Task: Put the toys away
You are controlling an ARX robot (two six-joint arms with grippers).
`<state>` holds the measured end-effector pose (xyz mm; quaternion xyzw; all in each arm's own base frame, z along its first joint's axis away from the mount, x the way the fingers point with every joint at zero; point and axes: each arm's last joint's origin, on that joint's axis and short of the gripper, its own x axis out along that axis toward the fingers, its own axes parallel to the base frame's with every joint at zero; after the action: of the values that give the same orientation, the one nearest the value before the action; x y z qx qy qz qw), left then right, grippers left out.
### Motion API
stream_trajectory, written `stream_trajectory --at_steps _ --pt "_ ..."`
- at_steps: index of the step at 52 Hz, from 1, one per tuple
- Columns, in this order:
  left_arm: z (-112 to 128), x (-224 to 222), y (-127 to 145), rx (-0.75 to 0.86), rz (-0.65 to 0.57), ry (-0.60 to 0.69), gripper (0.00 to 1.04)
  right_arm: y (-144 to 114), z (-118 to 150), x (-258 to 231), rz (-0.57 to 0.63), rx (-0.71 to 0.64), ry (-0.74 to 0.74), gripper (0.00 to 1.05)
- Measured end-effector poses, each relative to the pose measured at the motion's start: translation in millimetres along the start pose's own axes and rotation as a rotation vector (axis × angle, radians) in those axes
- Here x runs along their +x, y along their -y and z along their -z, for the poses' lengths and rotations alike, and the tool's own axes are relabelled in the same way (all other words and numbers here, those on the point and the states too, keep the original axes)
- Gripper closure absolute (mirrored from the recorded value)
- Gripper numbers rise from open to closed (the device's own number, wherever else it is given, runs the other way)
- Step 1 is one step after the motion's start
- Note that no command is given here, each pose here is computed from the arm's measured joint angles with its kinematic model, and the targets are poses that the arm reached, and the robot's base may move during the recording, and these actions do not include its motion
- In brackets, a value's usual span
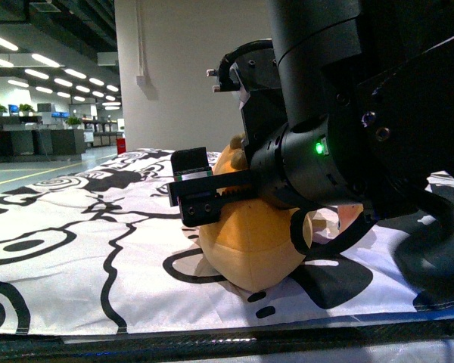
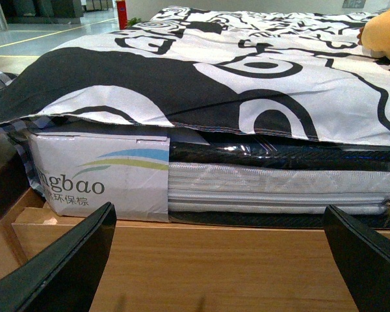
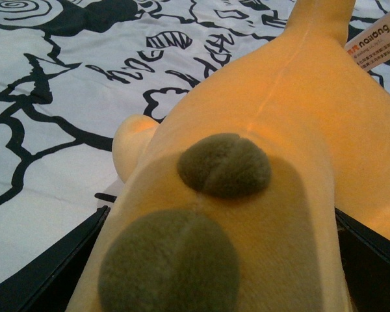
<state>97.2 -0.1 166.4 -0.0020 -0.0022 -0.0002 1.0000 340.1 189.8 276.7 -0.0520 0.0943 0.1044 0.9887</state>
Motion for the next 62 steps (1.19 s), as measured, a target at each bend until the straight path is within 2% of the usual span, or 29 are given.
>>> stream_trajectory --at_steps 4,13,28,33,38,47,62 --pt "0.0 0.0 0.0 0.000 0.000 0.000 0.06 0.1 1.6 0.8 -0.001 0.005 -0.009 0.10" --pt "0.0 0.0 0.0 0.000 0.000 0.000 0.06 2.2 3.7 1.8 0.003 0.010 -0.020 0.32" --pt "0.0 0.0 0.0 0.000 0.000 0.000 0.06 7.8 6.0 2.8 -0.006 0.033 -0.023 0.63" --pt "0.0 0.0 0.0 0.000 0.000 0.000 0.06 12.6 1.6 0.3 -0.011 0.056 -0.015 0.78" --pt "0.0 0.0 0.0 0.000 0.000 0.000 0.06 18.8 -4.3 -3.0 -0.013 0.063 -0.003 0.88" --pt "0.0 0.0 0.0 0.000 0.000 0.000 0.06 31.5 -18.4 -6.8 -0.009 0.079 0.019 0.93" --pt "0.0 0.0 0.0 0.000 0.000 0.000 0.06 85.4 -82.0 -31.1 0.008 0.131 0.164 0.93"
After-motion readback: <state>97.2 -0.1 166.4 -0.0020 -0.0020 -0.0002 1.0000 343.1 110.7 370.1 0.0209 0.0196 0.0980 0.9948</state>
